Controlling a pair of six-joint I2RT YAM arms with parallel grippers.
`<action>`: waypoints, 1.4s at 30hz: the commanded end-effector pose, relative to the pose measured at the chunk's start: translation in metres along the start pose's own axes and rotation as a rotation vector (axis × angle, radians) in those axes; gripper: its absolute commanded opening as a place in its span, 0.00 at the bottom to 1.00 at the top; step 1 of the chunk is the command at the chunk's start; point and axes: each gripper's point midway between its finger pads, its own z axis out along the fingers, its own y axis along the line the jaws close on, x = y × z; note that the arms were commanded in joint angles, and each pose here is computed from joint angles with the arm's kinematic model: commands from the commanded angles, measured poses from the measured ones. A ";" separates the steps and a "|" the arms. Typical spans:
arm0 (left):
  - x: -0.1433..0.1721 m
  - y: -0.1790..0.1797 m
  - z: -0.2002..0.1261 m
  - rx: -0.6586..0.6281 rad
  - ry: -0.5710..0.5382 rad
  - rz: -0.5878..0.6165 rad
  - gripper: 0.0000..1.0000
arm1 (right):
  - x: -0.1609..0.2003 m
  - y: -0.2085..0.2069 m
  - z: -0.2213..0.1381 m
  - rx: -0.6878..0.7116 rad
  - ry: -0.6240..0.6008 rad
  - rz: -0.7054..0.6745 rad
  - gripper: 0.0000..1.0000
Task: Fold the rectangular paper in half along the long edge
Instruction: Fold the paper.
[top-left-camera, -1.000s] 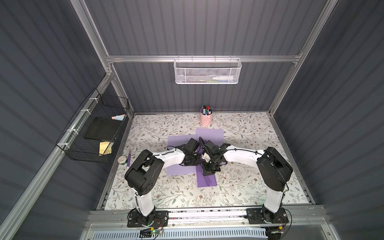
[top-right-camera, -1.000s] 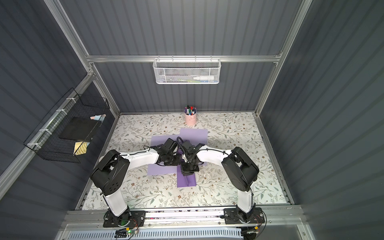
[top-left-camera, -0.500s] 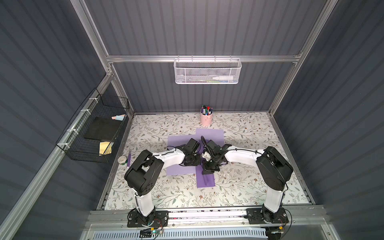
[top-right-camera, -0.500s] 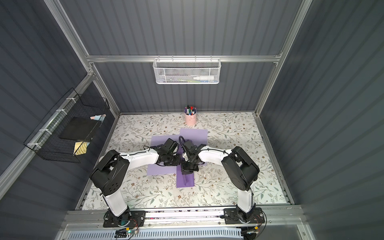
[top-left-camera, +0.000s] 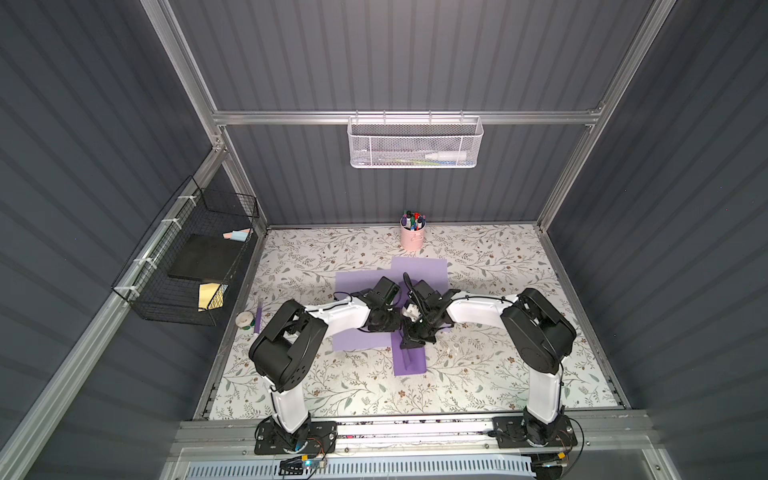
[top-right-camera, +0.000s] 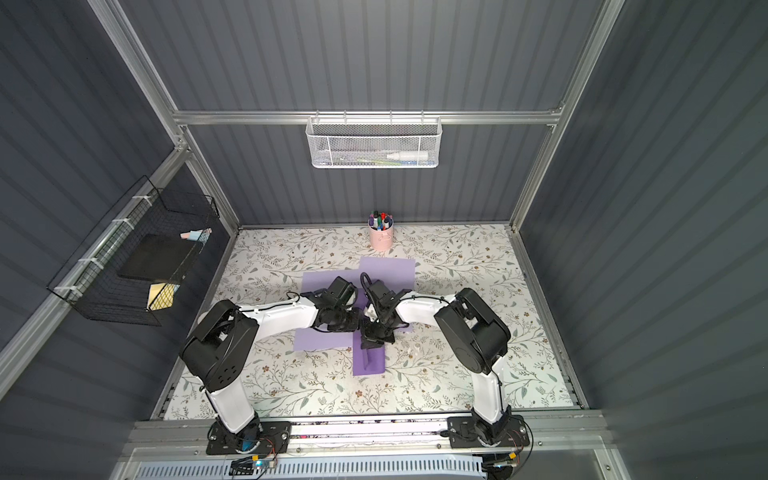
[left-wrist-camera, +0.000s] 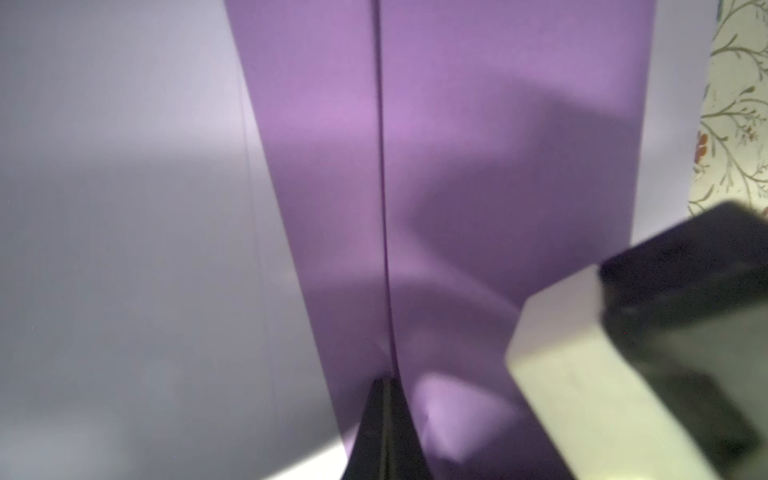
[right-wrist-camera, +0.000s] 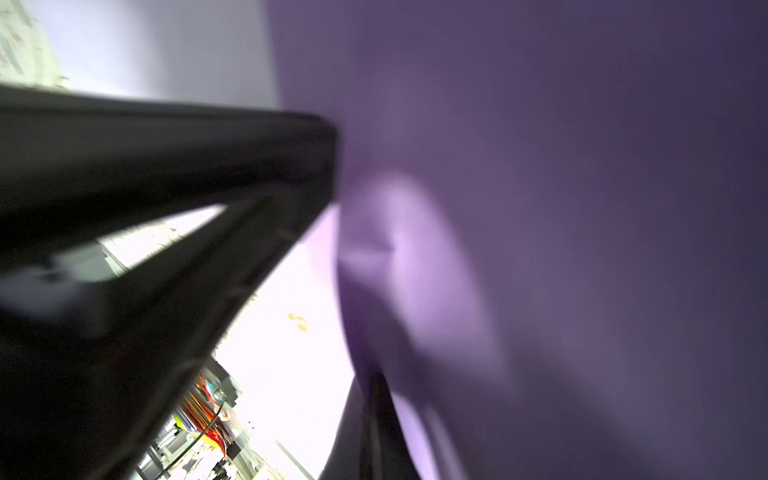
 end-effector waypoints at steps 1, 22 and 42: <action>0.002 0.007 -0.015 -0.061 0.012 -0.012 0.00 | 0.008 -0.011 0.005 0.024 0.026 0.030 0.00; 0.001 0.004 -0.016 0.022 0.008 -0.009 0.00 | 0.012 -0.016 0.006 0.038 0.034 0.029 0.00; 0.026 0.022 0.006 -0.017 0.074 -0.044 0.00 | 0.018 0.007 -0.012 0.039 0.035 -0.043 0.00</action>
